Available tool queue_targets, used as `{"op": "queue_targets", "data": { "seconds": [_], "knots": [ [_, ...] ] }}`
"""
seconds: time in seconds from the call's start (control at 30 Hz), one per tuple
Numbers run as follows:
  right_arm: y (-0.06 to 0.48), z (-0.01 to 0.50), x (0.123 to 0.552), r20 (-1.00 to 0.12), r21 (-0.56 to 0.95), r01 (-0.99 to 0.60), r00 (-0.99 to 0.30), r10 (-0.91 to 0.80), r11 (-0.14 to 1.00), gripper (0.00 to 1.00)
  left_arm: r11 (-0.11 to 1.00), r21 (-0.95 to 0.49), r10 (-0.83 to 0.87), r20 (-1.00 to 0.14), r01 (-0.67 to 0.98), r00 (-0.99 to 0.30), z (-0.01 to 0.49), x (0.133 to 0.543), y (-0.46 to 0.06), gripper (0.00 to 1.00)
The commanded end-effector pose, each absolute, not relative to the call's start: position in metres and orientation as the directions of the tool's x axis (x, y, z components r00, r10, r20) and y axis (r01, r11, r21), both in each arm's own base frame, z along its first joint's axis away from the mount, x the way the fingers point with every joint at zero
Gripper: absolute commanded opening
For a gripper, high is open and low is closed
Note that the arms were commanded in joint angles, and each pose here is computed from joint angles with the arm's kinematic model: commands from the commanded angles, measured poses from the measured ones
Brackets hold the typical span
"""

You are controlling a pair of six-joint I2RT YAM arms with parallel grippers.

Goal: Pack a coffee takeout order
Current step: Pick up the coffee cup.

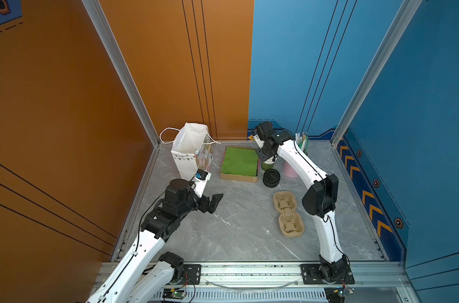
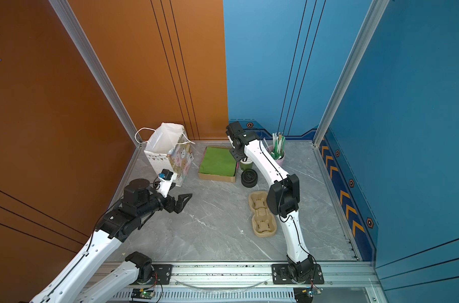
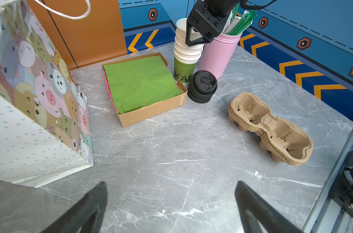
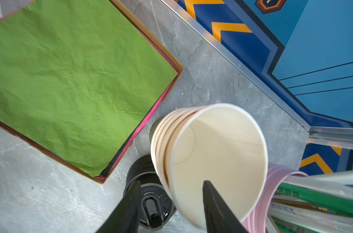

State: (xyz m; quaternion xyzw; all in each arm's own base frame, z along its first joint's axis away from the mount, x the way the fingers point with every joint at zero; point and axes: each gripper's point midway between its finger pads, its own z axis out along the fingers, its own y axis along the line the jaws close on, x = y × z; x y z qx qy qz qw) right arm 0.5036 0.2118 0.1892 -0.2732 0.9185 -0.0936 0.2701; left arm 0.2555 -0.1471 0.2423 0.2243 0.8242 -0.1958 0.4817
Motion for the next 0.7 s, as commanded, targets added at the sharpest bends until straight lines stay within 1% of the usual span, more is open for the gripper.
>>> {"op": "queue_targets", "data": {
  "seconds": [0.0,0.1,0.13,0.27,0.5,0.67],
  "knots": [
    [0.2078,0.1936,0.5069,-0.441,-0.325,-0.451,-0.705,-0.555,0.831,0.44,0.829,-0.098,0.193,-0.874,0.55,-0.447,0.2351,0.2544,-0.1445,0.99],
    [0.2066,0.189,0.5121,-0.438,-0.323,-0.453,-0.706,-0.556,0.831,0.37,0.831,-0.099,0.192,-0.872,0.547,-0.449,0.2349,0.2543,-0.1441,0.99],
    [0.2065,0.1882,0.5138,-0.439,-0.324,-0.453,-0.706,-0.556,0.831,0.33,0.831,-0.099,0.192,-0.872,0.547,-0.449,0.2347,0.2542,-0.144,0.99],
    [0.2046,0.1855,0.5155,-0.43,-0.33,-0.462,-0.703,-0.567,0.823,0.22,0.834,-0.096,0.194,-0.871,0.543,-0.452,0.2337,0.2546,-0.1427,0.99],
    [0.2091,0.1892,0.5132,-0.439,-0.314,-0.481,-0.691,-0.575,0.818,0.14,0.837,-0.097,0.192,-0.869,0.539,-0.456,0.2331,0.2554,-0.142,0.99],
    [0.2112,0.1914,0.5123,-0.44,-0.315,-0.498,-0.678,-0.589,0.808,0.13,0.838,-0.101,0.19,-0.868,0.537,-0.46,0.2324,0.2556,-0.1417,0.99]
  ]
}}
